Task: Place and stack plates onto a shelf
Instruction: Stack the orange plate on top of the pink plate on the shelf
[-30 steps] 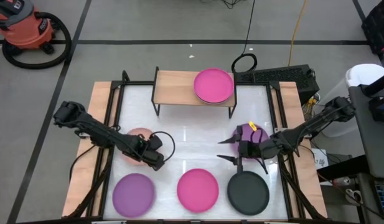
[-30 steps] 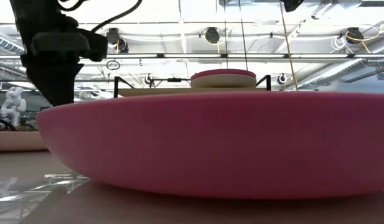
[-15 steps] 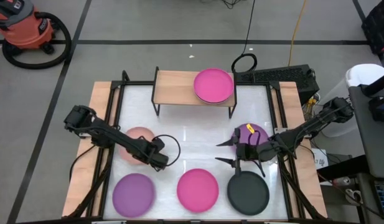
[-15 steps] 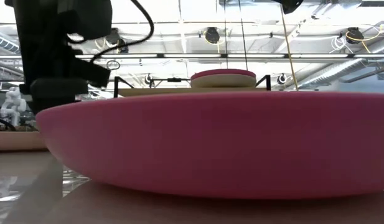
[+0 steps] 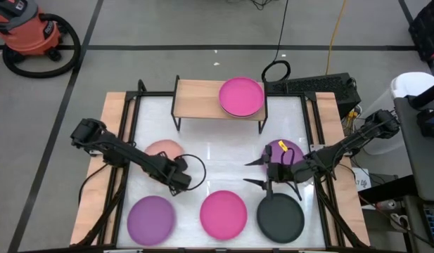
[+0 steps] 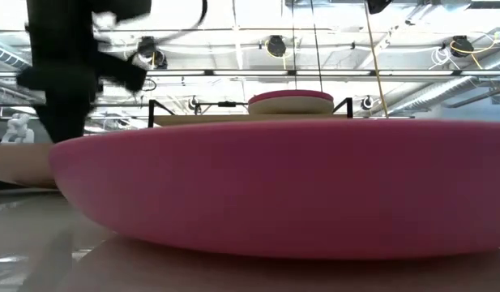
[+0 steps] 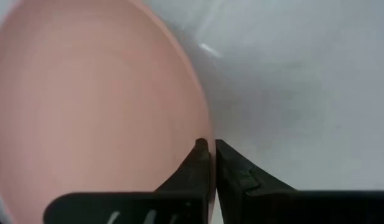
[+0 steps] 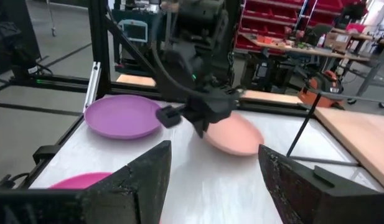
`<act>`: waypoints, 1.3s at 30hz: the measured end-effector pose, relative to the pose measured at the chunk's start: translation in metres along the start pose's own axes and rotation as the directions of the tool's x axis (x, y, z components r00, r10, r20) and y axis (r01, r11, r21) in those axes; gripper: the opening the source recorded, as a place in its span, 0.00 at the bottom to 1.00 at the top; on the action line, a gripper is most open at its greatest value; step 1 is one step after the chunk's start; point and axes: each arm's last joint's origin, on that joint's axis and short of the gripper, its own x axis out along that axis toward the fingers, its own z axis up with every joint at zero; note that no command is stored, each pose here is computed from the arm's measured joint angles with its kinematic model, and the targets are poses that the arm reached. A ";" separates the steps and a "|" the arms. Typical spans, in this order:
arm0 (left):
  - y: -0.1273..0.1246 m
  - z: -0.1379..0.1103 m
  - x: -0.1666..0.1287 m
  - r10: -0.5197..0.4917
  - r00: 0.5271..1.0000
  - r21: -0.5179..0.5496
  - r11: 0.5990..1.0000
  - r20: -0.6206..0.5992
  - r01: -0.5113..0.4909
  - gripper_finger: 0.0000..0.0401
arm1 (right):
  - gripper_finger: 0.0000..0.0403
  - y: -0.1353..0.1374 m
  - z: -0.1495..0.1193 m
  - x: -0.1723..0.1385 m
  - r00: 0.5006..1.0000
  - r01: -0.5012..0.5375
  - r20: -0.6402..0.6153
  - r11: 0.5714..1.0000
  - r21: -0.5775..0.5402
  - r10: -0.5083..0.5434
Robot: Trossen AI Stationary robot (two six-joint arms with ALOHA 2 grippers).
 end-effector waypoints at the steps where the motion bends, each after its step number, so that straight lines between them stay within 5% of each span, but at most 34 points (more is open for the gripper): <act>1: -0.003 0.001 -0.009 -0.024 1.000 0.022 0.999 0.008 0.024 0.03 | 0.55 0.000 0.001 0.000 1.000 0.000 0.006 1.000 -0.003 0.000; 7: -0.030 0.010 -0.072 -0.152 0.969 0.273 0.957 0.193 0.096 0.03 | 0.56 0.000 0.003 0.000 0.999 0.003 0.032 0.999 -0.034 -0.002; 14: -0.031 0.026 -0.126 -0.019 0.836 0.449 0.850 0.548 -0.274 0.02 | 0.55 -0.001 0.011 -0.001 0.995 0.010 0.096 0.999 -0.048 -0.006; 21: -0.010 0.075 -0.139 0.023 0.751 0.524 0.702 0.660 -0.482 0.02 | 0.55 -0.009 0.029 -0.015 0.978 0.027 0.209 0.998 -0.053 -0.015; 30: 0.051 0.150 -0.133 -0.071 0.715 0.566 0.667 0.696 -0.485 0.02 | 0.55 -0.024 0.051 -0.042 0.945 0.042 0.327 0.999 -0.031 -0.029; 36: 0.086 0.178 -0.131 -0.179 0.671 0.572 0.701 0.720 -0.427 0.02 | 0.55 -0.030 0.057 -0.054 0.933 0.070 0.357 0.994 -0.084 -0.035; 39: 0.098 0.187 -0.133 -0.180 0.632 0.565 0.670 0.753 -0.482 0.02 | 0.55 -0.033 0.059 -0.058 0.928 0.082 0.370 0.991 -0.104 -0.038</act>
